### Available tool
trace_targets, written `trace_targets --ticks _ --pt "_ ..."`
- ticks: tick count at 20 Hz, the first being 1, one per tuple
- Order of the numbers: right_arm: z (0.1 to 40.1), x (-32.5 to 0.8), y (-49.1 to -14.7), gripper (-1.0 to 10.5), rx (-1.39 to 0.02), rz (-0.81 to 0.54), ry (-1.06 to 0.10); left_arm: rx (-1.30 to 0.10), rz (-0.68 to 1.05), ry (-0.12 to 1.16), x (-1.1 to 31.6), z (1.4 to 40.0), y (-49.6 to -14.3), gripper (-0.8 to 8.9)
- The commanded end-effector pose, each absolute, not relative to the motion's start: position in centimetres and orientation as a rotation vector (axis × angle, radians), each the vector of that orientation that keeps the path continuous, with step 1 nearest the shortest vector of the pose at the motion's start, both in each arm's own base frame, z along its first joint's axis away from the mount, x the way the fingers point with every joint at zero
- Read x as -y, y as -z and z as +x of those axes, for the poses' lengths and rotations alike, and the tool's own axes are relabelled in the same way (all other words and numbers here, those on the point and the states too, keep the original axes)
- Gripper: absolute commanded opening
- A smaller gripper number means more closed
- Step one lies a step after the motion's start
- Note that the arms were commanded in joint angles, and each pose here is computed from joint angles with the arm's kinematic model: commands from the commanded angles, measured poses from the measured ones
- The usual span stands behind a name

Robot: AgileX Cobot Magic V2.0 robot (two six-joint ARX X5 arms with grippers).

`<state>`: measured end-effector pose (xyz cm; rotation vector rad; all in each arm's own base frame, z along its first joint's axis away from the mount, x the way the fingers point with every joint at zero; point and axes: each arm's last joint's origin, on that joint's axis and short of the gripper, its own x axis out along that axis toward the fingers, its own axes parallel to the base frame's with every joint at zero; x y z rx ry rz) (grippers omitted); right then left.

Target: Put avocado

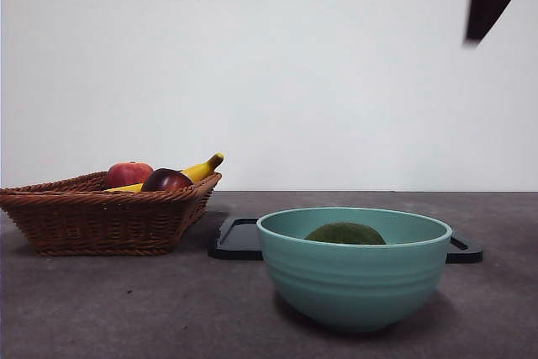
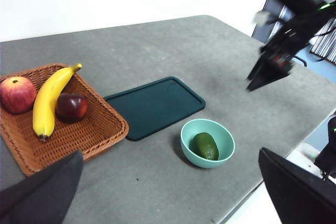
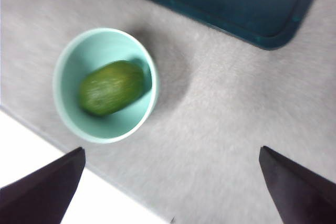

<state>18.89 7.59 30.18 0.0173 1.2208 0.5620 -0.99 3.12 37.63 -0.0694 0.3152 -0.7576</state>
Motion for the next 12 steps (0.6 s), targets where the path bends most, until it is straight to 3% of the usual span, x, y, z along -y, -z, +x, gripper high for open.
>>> trace_targets --ticks 1,10,12 --pt "21.3 -9.6 -28.4 6.5 -1.272 -0.015 -0.57 -0.293 -0.073 0.769 -3.2 -0.9 -38.0 5.62" --pt "25.3 -14.9 -20.7 6.0 -1.445 -0.151 -0.559 -0.295 -0.072 0.769 -3.2 -1.0 -38.0 5.62" --pt "25.6 -15.3 -19.6 5.4 -1.482 -0.162 -0.557 -0.3 -0.067 0.768 -3.2 -1.0 -38.0 5.62"
